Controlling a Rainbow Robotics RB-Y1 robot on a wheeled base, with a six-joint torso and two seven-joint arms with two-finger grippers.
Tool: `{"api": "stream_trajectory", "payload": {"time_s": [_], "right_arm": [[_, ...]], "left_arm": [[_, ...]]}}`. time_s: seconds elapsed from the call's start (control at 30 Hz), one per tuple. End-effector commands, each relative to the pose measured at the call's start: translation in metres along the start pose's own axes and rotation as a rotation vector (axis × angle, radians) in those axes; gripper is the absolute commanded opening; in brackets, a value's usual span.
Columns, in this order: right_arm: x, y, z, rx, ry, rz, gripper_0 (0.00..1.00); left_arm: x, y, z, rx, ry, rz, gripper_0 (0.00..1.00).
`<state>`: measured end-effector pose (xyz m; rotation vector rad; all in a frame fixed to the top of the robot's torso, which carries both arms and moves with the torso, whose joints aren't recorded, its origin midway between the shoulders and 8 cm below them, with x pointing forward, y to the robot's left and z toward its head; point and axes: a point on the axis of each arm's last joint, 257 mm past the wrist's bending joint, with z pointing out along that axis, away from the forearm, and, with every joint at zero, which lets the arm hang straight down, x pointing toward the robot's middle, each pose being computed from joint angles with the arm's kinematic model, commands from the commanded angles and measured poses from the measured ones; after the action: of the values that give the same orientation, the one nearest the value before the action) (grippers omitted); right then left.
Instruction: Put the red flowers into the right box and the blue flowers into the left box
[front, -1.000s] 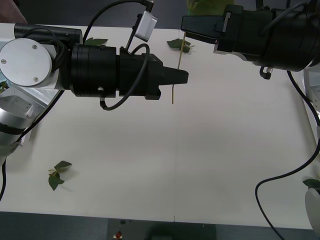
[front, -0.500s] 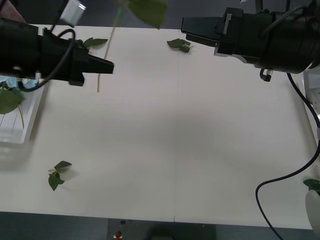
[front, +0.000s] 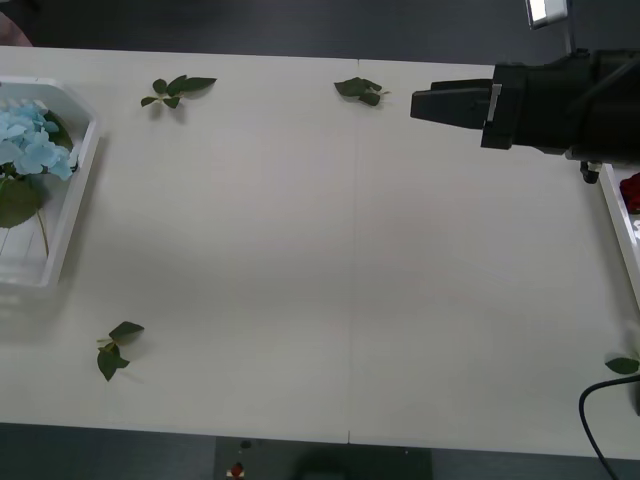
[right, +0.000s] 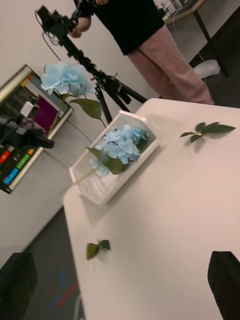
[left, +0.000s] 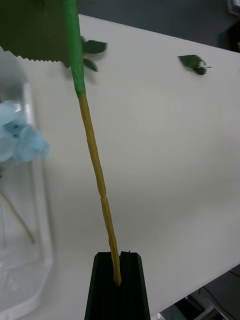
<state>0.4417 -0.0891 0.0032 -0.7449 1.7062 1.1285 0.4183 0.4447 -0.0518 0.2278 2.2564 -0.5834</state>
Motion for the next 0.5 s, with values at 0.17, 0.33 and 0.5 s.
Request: {"api": "stream_trajectory", "payload": {"time_s": [0.17,0.33,0.5], "right_arm": [[0.026,-0.024,-0.055,0.064,0.125,-0.191,1.00],[0.044,-0.040,-0.091,0.065,0.204,-0.261,1.00],[0.060,-0.054,-0.120,0.066,0.278,-0.324,1.00]], "left_arm": [[0.044,0.114,-0.053,-0.344,0.084,-0.082,0.00],[0.080,0.146,-0.053,-0.420,0.154,-0.108,0.00],[0.108,0.165,-0.051,-0.476,0.231,-0.096,0.00]]}}
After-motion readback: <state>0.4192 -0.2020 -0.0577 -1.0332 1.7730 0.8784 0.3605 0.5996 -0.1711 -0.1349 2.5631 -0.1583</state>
